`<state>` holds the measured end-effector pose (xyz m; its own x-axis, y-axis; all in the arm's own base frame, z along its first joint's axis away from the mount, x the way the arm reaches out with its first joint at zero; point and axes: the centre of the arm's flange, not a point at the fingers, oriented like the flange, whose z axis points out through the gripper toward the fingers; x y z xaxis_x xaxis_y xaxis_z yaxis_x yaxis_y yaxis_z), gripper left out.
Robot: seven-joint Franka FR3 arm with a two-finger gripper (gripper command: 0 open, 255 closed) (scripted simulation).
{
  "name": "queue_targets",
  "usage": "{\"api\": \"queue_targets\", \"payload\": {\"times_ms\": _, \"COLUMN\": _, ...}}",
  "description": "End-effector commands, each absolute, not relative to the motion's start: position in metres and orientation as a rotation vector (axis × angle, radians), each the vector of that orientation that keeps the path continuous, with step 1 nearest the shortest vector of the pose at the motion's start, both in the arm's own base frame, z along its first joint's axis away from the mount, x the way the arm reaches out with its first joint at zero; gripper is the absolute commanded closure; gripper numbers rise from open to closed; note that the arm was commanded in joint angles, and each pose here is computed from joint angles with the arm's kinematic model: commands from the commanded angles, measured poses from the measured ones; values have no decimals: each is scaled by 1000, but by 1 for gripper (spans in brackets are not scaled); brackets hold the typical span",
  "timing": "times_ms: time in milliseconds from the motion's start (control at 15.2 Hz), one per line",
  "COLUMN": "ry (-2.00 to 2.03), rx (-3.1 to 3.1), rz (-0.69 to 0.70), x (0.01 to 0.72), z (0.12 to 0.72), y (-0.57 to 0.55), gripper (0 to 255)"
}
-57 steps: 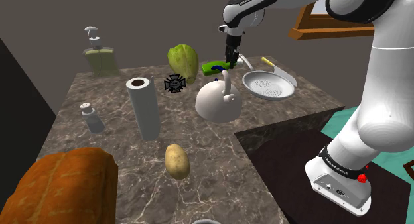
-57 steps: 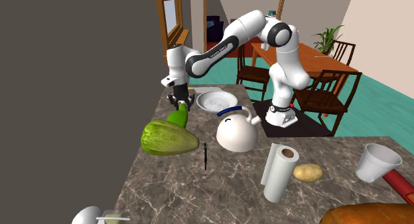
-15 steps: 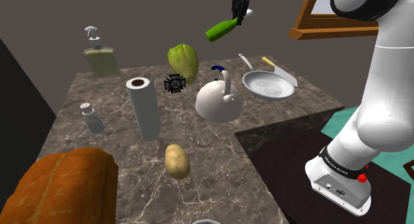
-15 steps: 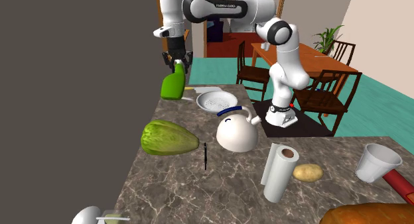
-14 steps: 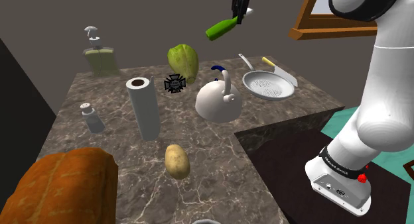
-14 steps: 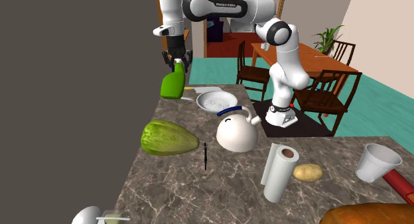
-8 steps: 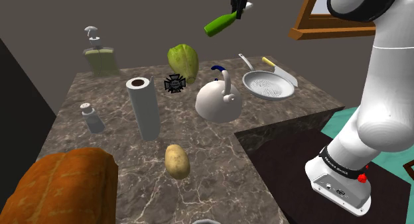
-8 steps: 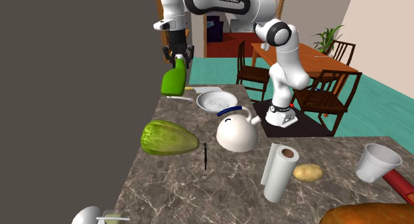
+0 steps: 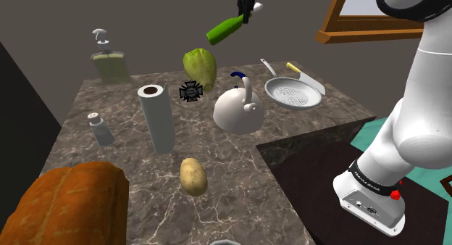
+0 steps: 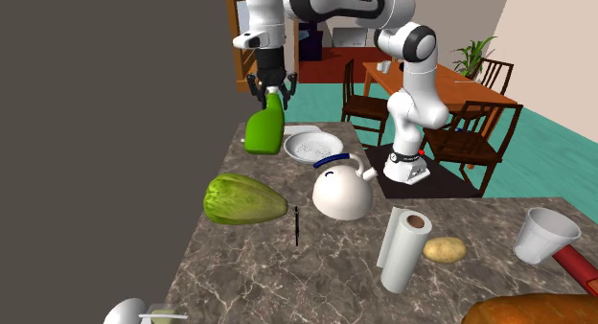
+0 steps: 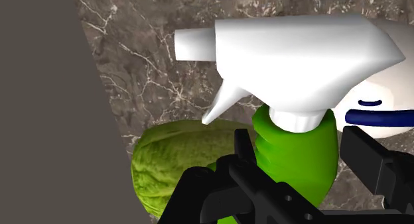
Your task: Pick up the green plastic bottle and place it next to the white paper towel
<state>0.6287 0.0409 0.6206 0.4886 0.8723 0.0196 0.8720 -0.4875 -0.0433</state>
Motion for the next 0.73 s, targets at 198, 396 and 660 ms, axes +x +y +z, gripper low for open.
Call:
{"api": "queue_targets", "payload": {"times_ms": 198, "ry": -1564, "rx": -2670, "rz": 8, "x": 618, "z": 619, "y": 105, "gripper": 255}}
{"api": "queue_targets", "payload": {"times_ms": 396, "ry": -1564, "rx": -2670, "rz": 8, "x": 611, "z": 619, "y": 144, "gripper": 255}}
{"api": "queue_targets", "payload": {"times_ms": 660, "ry": -1564, "rx": -2670, "rz": 8, "x": 603, "z": 619, "y": 196, "gripper": 255}}
